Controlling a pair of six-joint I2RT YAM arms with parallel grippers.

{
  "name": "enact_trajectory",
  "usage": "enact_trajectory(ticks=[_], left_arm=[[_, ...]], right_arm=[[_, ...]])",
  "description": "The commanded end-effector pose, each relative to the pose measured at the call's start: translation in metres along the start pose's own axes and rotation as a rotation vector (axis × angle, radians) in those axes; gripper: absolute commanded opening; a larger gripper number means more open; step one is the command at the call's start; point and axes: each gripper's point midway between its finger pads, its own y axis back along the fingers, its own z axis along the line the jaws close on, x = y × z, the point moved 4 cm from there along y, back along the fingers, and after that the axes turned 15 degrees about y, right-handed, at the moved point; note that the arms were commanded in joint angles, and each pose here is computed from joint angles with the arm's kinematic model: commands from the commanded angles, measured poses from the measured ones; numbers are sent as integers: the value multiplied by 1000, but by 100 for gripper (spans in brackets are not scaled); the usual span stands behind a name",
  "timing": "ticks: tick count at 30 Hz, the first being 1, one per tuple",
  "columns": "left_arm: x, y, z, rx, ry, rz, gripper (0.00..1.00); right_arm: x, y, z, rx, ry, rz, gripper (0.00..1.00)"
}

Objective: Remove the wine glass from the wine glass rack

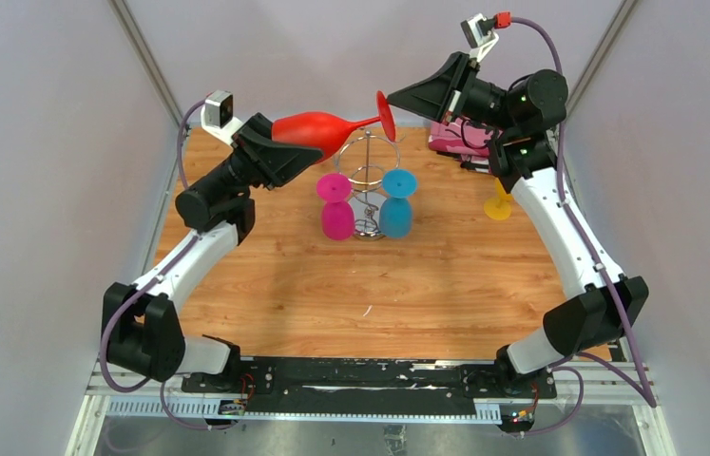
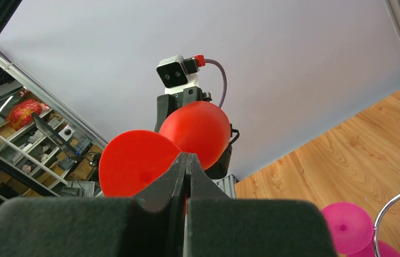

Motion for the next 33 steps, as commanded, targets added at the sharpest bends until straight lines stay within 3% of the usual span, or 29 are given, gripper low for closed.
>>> enact_trajectory(ticks=[1,9,14,15,19,21,23,29,33], left_arm=[[6,3,3,20,-14,16,24],[3,2,12,10,6,18,2],[-5,6,14,-5,9,-17,0],[-9,9,13,-11,6,-33,0],[-33,15,12,-73,-7,-96,0],[-45,14,26,-200,-26,-116,0],[-57,17,47,-401,-88,-136,0],[-101,53,77,-1029,-278,-223,0],[-123,82,84,-1333,-338,-251,0]], right_arm=[[-11,2,23,-43,65,-40,0],[-10,4,26,-45,71,-36,0],[-9,5,24,-26,82,-26,1],[-9,6,24,-19,85,-28,6],[-11,15,20,33,127,-46,51],[-11,21,17,76,144,-51,67],[-10,27,13,116,154,-46,72],[-3,43,3,208,178,-24,73],[4,53,-6,290,194,2,73]])
